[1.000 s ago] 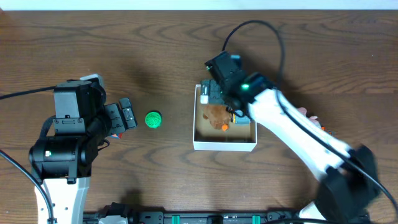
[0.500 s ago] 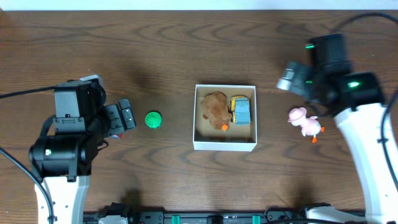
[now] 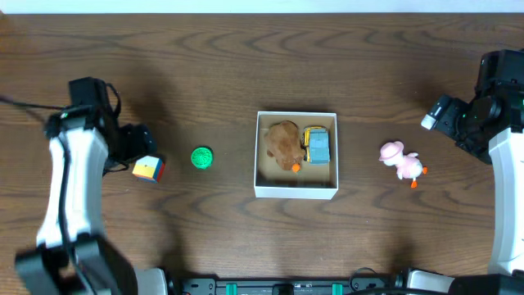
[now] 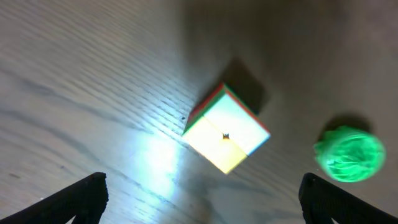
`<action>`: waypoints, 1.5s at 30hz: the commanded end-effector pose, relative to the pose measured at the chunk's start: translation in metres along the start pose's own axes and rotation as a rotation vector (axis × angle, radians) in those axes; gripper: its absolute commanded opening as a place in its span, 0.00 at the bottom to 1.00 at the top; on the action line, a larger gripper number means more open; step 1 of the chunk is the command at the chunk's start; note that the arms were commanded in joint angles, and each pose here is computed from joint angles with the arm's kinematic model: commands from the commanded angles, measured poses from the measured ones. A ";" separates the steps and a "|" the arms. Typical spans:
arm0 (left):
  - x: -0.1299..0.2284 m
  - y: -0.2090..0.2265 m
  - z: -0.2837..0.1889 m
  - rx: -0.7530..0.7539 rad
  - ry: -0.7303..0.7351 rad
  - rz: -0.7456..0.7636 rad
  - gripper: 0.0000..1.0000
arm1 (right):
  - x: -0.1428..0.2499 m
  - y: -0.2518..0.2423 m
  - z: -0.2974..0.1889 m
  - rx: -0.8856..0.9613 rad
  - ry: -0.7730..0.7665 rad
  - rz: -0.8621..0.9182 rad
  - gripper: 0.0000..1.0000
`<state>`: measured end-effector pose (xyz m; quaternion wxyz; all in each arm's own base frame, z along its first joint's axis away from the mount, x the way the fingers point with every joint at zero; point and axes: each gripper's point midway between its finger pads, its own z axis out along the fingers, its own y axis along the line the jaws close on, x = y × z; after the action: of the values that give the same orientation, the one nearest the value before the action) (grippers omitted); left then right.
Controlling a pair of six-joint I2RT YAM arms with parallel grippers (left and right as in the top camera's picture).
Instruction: Pack container
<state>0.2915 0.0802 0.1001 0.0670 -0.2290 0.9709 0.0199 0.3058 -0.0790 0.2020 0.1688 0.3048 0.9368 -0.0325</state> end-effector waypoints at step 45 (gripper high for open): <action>0.028 -0.013 0.079 0.068 0.299 0.216 0.70 | -0.005 0.000 0.002 -0.007 -0.016 -0.012 0.99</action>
<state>0.2853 0.0629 0.0192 -0.0626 -0.1202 0.9902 -0.0338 0.3108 -0.0790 0.2031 0.1783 0.3013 0.9363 -0.0291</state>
